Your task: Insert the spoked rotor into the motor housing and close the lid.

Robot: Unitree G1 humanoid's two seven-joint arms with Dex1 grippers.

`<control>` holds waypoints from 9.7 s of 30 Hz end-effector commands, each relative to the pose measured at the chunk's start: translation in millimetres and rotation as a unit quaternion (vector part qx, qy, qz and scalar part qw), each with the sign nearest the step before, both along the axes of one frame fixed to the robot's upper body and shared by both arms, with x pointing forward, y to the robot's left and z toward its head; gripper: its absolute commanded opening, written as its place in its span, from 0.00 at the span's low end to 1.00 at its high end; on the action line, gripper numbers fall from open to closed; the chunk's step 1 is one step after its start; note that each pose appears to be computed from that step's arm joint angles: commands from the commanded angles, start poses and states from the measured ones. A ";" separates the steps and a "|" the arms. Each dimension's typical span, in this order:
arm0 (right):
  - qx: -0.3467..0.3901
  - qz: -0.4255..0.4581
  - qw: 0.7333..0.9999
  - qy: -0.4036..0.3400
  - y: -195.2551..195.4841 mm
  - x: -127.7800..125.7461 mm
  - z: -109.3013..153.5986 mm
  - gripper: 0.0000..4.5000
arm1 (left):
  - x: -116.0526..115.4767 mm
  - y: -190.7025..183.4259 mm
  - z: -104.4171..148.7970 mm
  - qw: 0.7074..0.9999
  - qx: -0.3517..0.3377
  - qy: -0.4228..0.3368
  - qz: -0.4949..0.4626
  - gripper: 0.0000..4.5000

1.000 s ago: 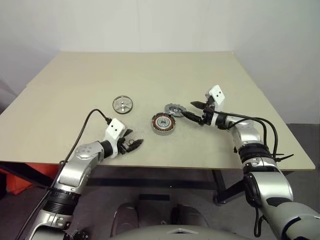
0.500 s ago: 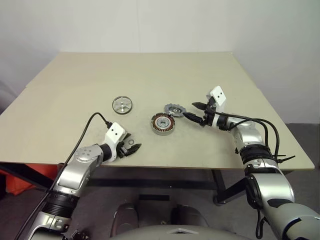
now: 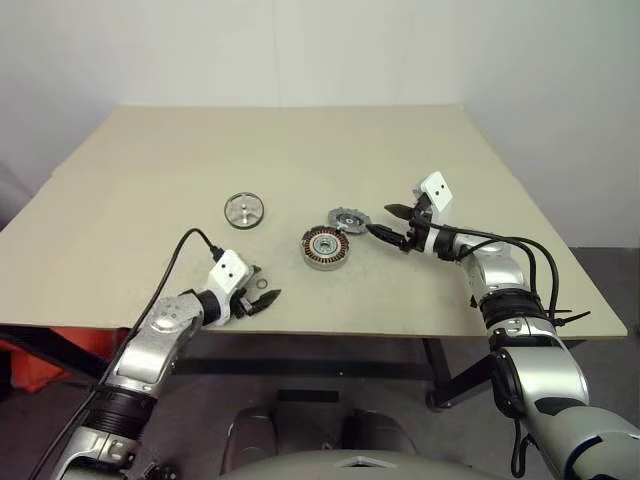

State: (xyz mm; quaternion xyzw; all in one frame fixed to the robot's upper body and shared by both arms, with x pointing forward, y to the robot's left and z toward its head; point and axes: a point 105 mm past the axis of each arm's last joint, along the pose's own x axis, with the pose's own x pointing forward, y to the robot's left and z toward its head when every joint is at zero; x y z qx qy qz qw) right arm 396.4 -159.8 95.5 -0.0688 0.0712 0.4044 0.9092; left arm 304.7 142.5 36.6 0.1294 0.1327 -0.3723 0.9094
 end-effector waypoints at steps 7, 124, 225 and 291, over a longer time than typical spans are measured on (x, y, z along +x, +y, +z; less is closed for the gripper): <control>0.010 0.001 0.999 -0.034 -0.1 7.2 21.7 0.85 | -7.0 12.3 -22.6 0.999 -0.009 0.022 0.034 0.79; 0.014 -0.018 0.999 -0.045 -0.4 17.6 21.4 0.85 | 54.8 -73.7 68.9 0.994 -0.094 -0.047 -0.024 0.25; -0.036 0.093 0.995 -0.019 108.0 -14.7 10.2 0.00 | 46.8 42.5 83.4 0.965 -0.113 -0.089 0.219 0.68; -0.061 0.083 0.995 -0.014 87.3 -9.2 -13.4 0.00 | 53.9 88.8 90.8 0.953 -0.085 -0.113 0.267 0.68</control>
